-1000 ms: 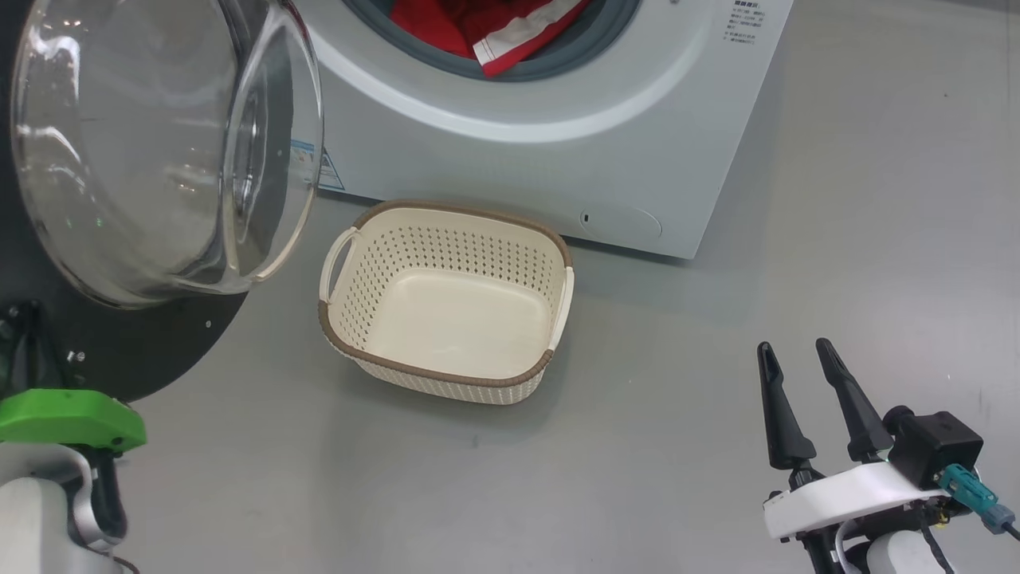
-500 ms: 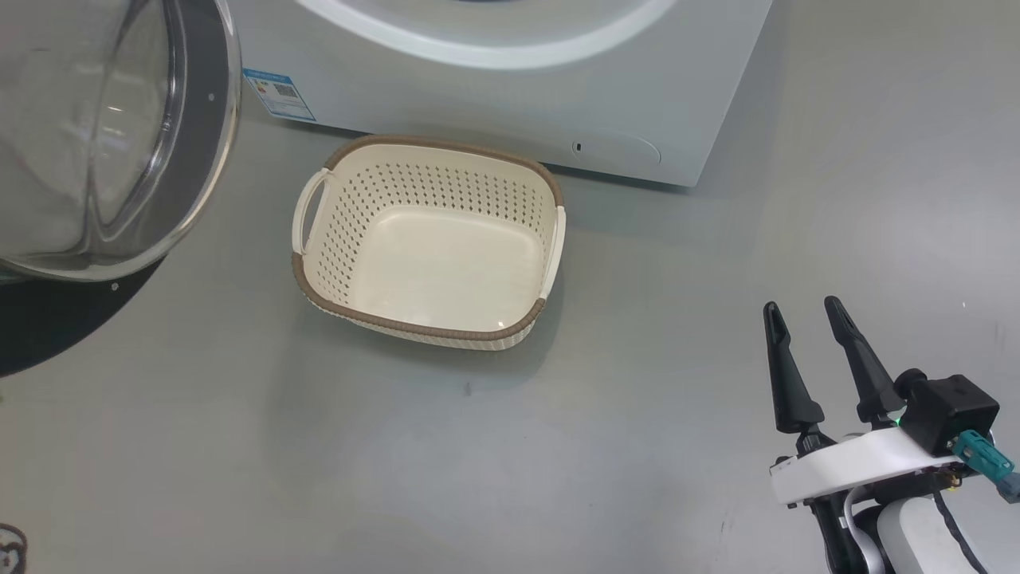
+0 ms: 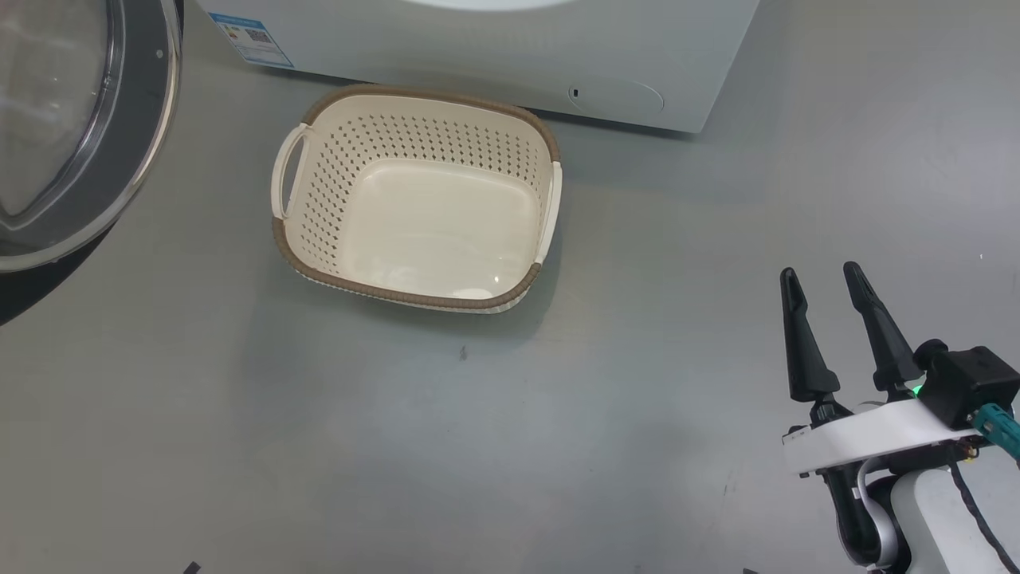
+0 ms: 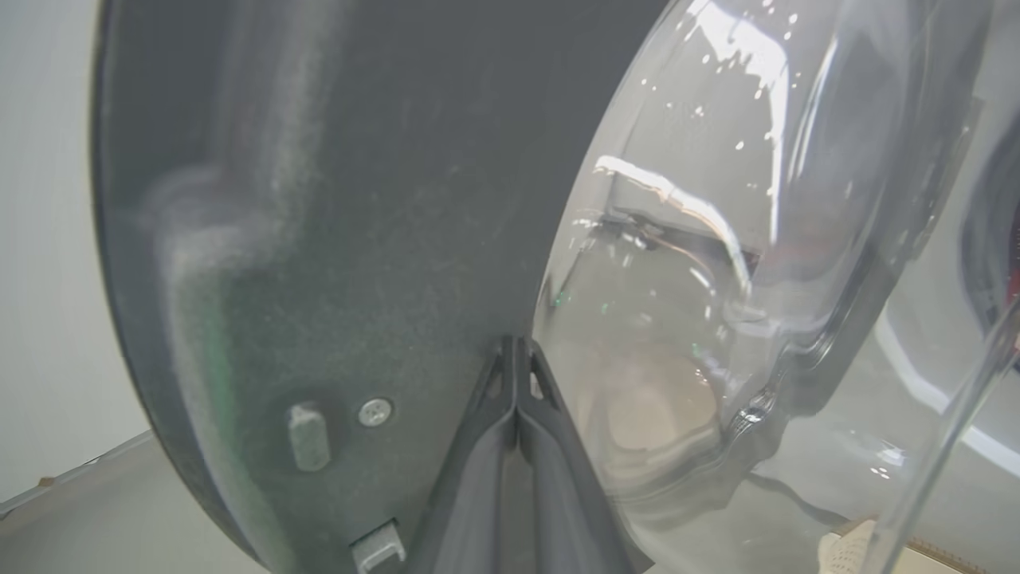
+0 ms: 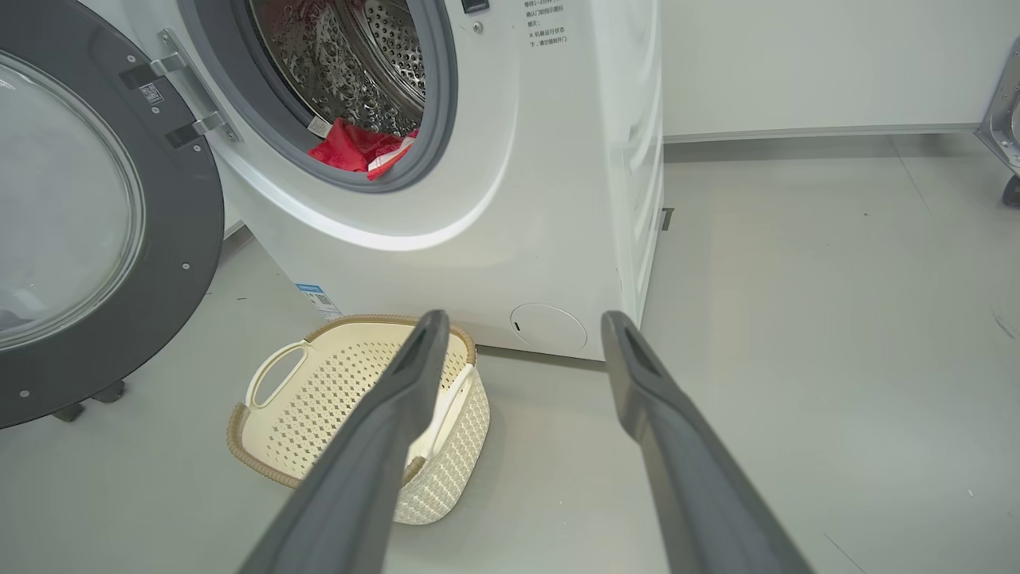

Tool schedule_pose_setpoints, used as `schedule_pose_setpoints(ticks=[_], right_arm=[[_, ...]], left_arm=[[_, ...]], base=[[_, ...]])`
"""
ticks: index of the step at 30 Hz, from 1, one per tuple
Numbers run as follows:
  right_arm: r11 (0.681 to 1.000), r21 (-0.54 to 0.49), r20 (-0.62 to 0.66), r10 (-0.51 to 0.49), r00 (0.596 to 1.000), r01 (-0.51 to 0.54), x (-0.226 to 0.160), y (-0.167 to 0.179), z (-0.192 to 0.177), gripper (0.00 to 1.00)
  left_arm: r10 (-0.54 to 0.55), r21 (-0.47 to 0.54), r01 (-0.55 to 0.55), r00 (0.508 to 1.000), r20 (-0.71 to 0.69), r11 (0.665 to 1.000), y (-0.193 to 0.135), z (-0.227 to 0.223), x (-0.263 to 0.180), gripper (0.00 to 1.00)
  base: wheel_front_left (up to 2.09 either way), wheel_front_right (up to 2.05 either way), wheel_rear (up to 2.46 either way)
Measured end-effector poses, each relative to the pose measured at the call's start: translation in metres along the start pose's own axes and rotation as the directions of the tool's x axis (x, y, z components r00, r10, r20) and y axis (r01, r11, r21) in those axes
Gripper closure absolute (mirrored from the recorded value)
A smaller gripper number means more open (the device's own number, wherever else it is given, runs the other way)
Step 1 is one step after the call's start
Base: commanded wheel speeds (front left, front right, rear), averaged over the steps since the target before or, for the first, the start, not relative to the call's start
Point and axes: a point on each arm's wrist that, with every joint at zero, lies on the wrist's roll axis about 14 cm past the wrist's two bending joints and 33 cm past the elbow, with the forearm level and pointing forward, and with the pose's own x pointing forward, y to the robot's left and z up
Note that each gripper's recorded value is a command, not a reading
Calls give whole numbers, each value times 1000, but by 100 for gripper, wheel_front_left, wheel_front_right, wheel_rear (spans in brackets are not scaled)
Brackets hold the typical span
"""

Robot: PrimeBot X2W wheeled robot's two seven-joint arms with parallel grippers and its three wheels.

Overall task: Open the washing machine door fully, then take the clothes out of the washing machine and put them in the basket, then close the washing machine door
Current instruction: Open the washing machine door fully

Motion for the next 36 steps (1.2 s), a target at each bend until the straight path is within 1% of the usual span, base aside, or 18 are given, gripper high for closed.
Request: schedule_pose_setpoints(ticks=[5, 7, 14, 21, 26, 30, 36], right_arm=[[1000, -5, 0, 4, 1000, -4, 4, -1, 0, 0], [1000, -8, -6, 0, 1000, 0, 3, -2, -1, 0], [1000, -9, 2, 13, 1000, -13, 1, 5, 2, 0], [1000, -12, 29, 18, 999, -18, -4, 13, 11, 0], [1000, -16, 70, 25, 997, -24, -10, 21, 24, 0], [1000, -21, 113, 10, 994, -8, -17, 21, 40, 0], [999, -35, 187, -13, 982, 20, -34, 20, 65, 0]], left_arm=[[1, 5, -1, 1000, -19, 1000, 0, -6, 2, 100], [-14, 8, 14, 999, -31, 1000, -4, -10, 0, 100], [-95, -26, 93, 994, -61, 995, -32, -25, -15, 100], [-189, -31, 188, 981, -50, 982, -57, -24, -33, 100], [-254, -41, 253, 967, -34, 967, -71, -19, -49, 100], [-293, -64, 291, 956, -24, 954, -78, -16, -65, 100], [-394, -68, 393, 919, 4, 917, -103, -12, -93, 100]], base=[[0, 0, 0], [0, 0, 0], [0, 0, 0], [0, 0, 0], [0, 0, 0], [0, 0, 0], [0, 0, 0]])
